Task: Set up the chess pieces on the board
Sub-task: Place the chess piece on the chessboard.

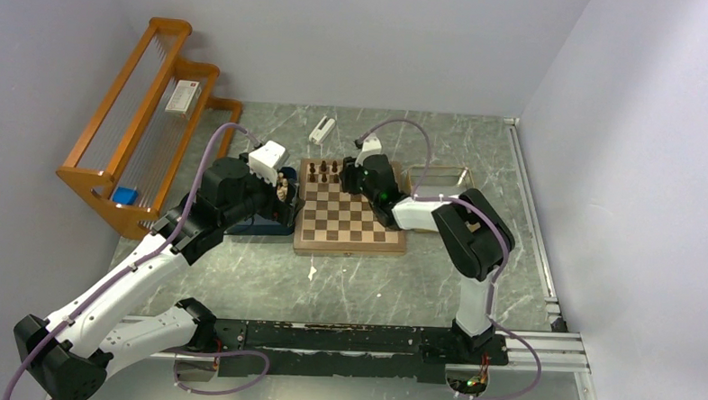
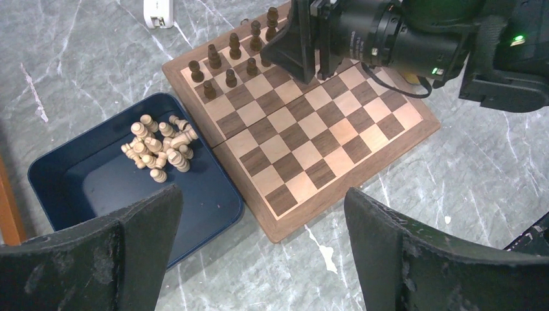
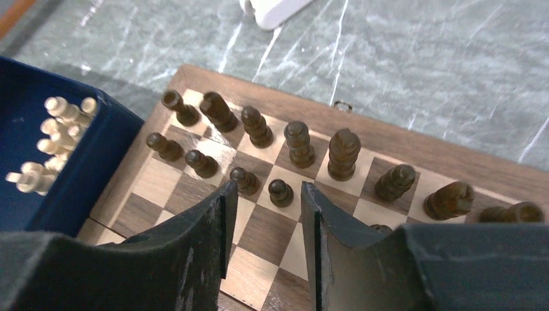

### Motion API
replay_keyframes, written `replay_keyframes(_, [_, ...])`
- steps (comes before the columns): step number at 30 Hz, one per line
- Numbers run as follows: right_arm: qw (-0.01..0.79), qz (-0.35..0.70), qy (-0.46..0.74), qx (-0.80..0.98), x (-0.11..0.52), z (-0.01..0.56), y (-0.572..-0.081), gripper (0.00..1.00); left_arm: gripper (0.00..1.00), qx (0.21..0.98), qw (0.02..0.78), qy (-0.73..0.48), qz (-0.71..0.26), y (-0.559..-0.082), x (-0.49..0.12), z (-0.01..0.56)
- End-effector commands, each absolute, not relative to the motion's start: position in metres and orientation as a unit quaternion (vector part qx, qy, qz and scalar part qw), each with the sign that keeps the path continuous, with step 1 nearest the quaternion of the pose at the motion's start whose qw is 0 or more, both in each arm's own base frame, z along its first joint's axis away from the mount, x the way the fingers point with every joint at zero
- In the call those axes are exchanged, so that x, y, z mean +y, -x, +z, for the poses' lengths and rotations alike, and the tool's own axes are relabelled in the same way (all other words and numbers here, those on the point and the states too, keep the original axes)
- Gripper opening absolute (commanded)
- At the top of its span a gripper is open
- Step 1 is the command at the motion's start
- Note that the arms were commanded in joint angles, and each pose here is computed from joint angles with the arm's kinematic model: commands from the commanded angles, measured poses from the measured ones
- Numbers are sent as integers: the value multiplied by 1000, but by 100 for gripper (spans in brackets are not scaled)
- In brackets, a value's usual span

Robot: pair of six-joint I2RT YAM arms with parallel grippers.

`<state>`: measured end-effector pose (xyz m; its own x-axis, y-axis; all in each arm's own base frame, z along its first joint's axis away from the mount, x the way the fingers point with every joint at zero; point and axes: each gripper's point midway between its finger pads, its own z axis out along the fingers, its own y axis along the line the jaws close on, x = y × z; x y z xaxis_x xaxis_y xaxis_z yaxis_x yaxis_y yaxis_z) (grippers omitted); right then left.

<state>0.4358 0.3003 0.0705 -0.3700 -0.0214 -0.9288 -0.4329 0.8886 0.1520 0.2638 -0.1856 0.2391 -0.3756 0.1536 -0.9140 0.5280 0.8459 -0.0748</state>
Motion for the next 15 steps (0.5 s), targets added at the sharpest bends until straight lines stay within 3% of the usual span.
replay_keyframes(1, [574,190,138,785,298,109,-436,45,99,808,522,-206,-177,-265,-183,243])
replay_keyframes(9, [592,197,123,771,289,147,-428,49,99,807,524,-206,-179,-265,-183,244])
replay_keyframes(15, [587,197,74,782,270,177,-422,45,99,805,531,-200,-172,-266,-179,244])
